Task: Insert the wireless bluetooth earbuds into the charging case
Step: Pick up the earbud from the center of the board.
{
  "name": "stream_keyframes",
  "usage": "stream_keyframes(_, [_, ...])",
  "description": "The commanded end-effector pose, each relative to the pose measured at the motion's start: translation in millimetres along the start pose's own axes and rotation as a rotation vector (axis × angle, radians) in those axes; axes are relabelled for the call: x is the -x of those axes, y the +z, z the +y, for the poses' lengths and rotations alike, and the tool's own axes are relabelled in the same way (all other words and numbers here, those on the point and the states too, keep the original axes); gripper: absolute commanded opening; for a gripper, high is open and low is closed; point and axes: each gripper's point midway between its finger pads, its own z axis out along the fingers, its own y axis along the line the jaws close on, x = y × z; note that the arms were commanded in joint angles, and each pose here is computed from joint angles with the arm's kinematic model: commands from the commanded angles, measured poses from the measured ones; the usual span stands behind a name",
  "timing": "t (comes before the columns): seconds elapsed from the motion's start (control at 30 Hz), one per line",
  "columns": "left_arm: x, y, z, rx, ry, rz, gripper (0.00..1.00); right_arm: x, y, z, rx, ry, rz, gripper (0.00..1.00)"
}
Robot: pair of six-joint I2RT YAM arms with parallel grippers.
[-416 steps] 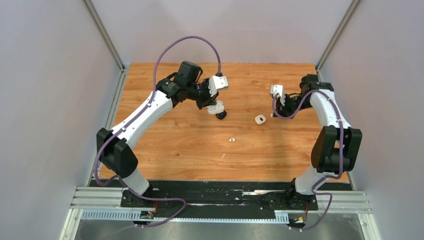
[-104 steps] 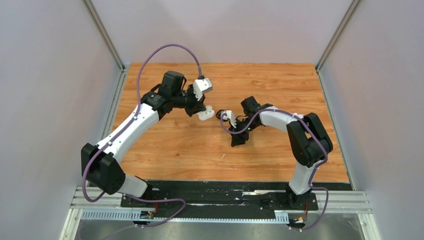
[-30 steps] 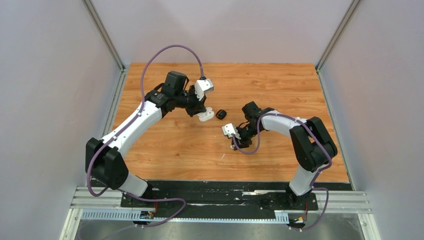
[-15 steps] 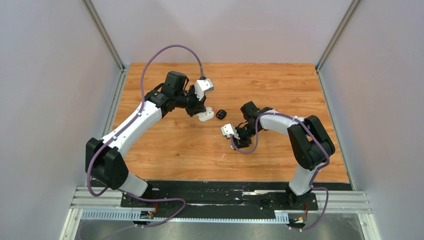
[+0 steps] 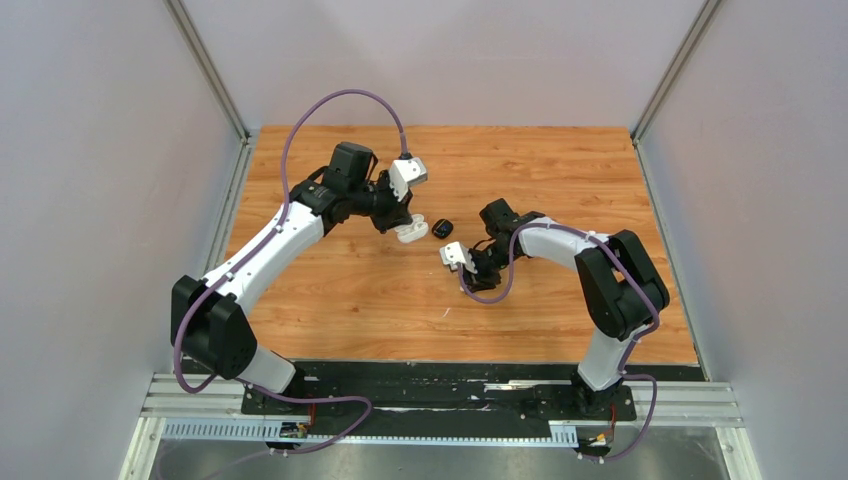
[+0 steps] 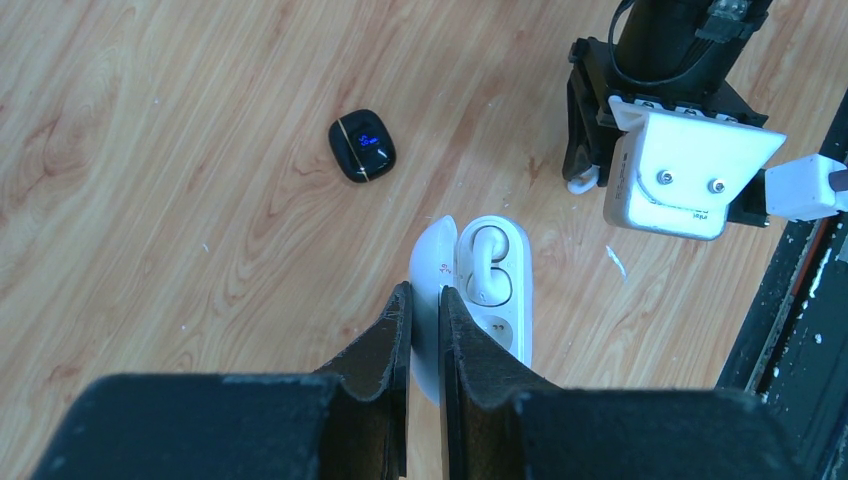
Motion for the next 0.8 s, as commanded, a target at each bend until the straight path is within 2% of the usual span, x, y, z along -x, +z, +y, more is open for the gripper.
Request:
stream_keyframes(0.0, [25.0,-6.6,4.8,0.011,0.030,-0.066,0.00,15.2,-4.1,-14.5,-0.039,-0.038,-0.030,0.27])
stream_keyframes(0.27, [24.9,-6.2,5.4,0.010,0.026,-0.066,0.00,16.6,-5.2,-16.2,-0.046,-0.026,-0.031,0.17])
stream_keyframes(0.6, [24.7,-4.6,4.6,0.005,0.022,-0.067,0.00,18.2,-4.9,-18.6,-0.049,0.000,-0.037,0.15])
stream_keyframes(0.77, [24.5,-4.2,4.5,0.003,0.020,-0.067,0.00,21.9,-9.2,-24.0,-0.069,0.016,-0.039,0.01])
